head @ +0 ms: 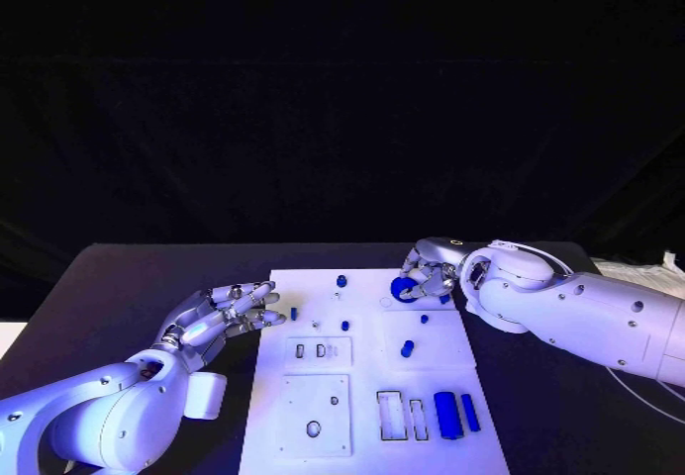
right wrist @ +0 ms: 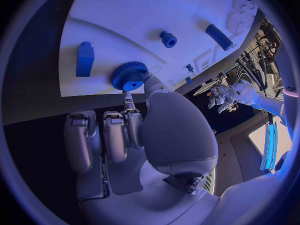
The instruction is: Assemble the parts on the task board
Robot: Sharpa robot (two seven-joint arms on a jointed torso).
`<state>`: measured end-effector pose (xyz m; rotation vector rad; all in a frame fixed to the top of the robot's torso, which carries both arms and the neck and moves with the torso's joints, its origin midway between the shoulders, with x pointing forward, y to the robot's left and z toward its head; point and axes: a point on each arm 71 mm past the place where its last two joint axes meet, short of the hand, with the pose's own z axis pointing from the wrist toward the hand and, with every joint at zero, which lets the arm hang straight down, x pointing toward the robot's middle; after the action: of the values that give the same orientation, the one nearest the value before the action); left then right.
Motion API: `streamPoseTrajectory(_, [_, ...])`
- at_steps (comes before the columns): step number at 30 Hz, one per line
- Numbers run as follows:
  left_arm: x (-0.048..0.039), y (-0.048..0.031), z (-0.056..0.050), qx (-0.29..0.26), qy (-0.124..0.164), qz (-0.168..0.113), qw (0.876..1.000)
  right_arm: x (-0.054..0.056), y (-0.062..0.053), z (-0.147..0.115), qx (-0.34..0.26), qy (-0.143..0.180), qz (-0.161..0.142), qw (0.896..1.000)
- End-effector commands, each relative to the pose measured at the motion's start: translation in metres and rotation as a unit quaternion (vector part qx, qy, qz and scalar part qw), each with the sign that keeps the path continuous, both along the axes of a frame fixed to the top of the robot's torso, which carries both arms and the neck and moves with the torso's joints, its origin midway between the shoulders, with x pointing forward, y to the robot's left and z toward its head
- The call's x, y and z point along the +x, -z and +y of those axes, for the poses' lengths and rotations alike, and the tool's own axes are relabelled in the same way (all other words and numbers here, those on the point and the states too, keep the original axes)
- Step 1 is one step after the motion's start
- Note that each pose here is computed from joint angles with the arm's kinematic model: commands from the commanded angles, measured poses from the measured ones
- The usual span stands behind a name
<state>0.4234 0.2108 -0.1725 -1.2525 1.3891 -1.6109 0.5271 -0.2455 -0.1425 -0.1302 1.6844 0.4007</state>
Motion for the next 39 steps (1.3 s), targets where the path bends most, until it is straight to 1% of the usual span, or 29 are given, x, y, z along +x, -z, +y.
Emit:
streamPoseTrajectory(1, [-0.0003, -0.0012, -0.0019, -0.007, 0.01, -0.002, 1.0, -0.0015, 0.0045, 0.001, -0.014, -0.008, 0.006, 1.0])
streamPoseTrajectory(12, [0.0001, -0.0008, -0.0011, -0.006, 0.009, -0.002, 1.0, -0.0033, 0.0043, 0.0015, -0.016, -0.015, -0.001, 1.0])
streamPoseTrajectory(39, [0.0006, -0.0001, -0.0002, -0.004, 0.007, 0.001, 1.0, -0.0033, 0.0037, -0.0045, -0.014, -0.011, -0.005, 1.0])
